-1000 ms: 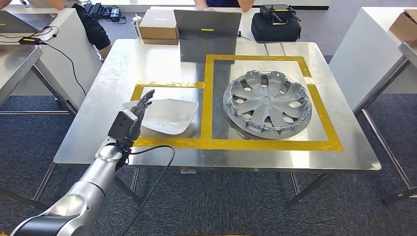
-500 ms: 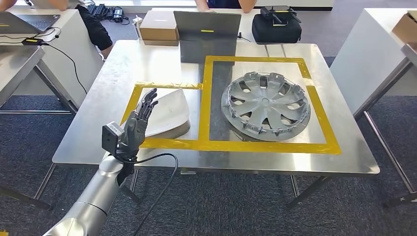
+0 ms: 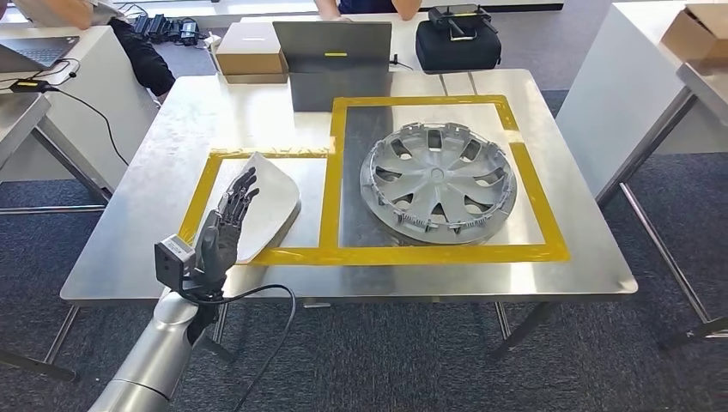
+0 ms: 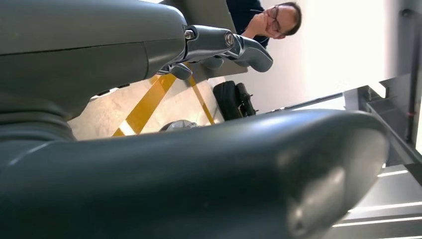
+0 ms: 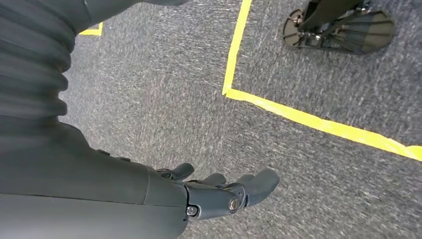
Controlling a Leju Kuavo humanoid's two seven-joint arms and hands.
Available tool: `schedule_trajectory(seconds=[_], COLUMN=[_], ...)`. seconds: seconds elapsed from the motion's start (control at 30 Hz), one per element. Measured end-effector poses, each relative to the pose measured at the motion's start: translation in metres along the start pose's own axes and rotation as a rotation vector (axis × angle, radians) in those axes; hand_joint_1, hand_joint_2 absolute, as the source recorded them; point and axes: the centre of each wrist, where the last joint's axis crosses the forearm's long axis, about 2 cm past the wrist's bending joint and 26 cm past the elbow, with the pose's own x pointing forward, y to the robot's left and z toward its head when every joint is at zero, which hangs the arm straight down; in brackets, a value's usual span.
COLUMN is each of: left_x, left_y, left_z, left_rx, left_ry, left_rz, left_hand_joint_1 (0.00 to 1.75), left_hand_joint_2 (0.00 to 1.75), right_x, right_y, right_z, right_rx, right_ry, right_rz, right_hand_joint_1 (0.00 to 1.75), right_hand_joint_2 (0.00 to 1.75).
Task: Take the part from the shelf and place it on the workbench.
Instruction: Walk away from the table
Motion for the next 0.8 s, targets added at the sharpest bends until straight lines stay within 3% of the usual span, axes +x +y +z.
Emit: schedule_trajectory(seconds=[0.8], left_x=[0.005], left_y=[0.002], left_z=[0.012], left_rx=[-0.008], left_ry=[-0.018], left_rz=[-0.031], left_hand_joint_1=[0.0], left_hand_joint_2=[0.0], right_x=[0.002], right_y=[-0.002], right_z=[-0.001], right_rx=[-0.001], right_ry=[0.012], right_rz=[0.007], right_hand_joint_1=[0.0], right_hand_joint_2=[1.75])
